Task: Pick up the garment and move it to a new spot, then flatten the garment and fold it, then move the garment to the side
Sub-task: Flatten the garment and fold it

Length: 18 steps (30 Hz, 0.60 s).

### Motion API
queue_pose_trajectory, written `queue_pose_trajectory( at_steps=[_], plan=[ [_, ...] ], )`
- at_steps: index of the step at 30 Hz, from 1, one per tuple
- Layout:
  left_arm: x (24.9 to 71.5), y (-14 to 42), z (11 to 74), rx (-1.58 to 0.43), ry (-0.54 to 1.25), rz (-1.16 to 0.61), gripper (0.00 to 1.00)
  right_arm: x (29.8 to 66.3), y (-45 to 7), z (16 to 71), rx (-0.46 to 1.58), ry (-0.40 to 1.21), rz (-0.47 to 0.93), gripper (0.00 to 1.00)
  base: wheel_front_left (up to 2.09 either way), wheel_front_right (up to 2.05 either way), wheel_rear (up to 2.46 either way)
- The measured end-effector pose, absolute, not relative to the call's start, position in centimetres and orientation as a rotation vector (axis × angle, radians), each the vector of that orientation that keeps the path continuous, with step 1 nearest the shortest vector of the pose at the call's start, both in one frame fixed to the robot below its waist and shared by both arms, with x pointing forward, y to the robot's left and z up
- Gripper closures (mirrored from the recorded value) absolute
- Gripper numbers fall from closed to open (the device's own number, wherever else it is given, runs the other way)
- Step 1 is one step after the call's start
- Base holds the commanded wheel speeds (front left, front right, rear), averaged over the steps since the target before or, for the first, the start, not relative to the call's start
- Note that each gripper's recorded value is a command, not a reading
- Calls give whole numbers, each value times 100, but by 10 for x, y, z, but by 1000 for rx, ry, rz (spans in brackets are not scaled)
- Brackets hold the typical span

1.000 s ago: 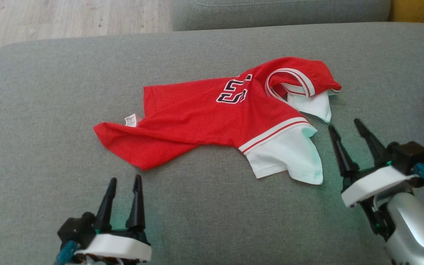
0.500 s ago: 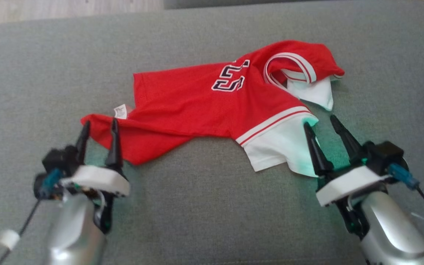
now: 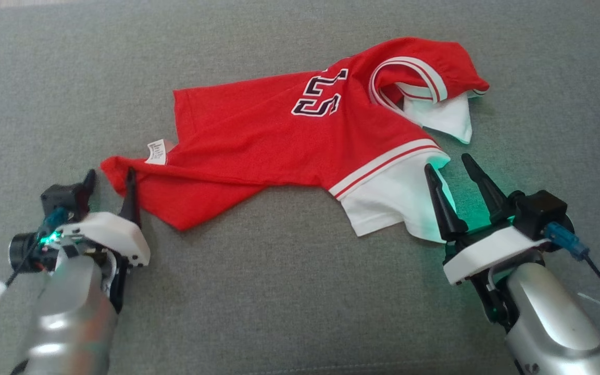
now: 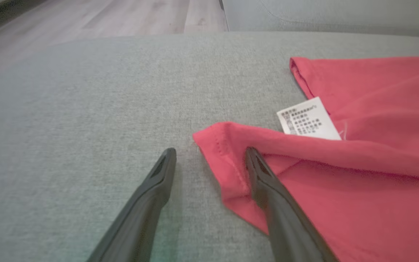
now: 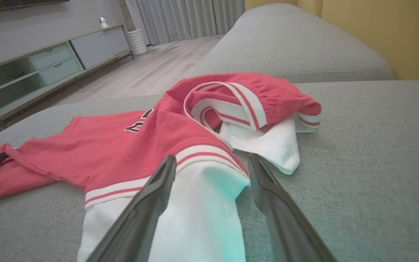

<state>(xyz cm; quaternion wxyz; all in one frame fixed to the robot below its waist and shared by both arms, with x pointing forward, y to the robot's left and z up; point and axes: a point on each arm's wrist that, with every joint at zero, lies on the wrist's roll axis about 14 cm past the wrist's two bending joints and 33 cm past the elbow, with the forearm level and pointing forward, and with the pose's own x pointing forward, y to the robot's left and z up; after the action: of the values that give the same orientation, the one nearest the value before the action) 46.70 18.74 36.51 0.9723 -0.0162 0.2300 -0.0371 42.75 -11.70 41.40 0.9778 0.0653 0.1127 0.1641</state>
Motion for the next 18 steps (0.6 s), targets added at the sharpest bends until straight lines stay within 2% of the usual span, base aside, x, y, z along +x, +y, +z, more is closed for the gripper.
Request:
queue_pose_trajectory(
  at_steps=[6,12,18],
  plan=[
    [479,187,363,-39,543,-93,0,428,-113,410,140,239,335,0,0,0,0],
    [481,158,371,-120,644,-183,0,426,-109,413,159,235,338,0,0,0,0],
    [482,186,384,-87,695,-212,0,427,-105,418,173,221,337,0,0,0,0]
  ],
)
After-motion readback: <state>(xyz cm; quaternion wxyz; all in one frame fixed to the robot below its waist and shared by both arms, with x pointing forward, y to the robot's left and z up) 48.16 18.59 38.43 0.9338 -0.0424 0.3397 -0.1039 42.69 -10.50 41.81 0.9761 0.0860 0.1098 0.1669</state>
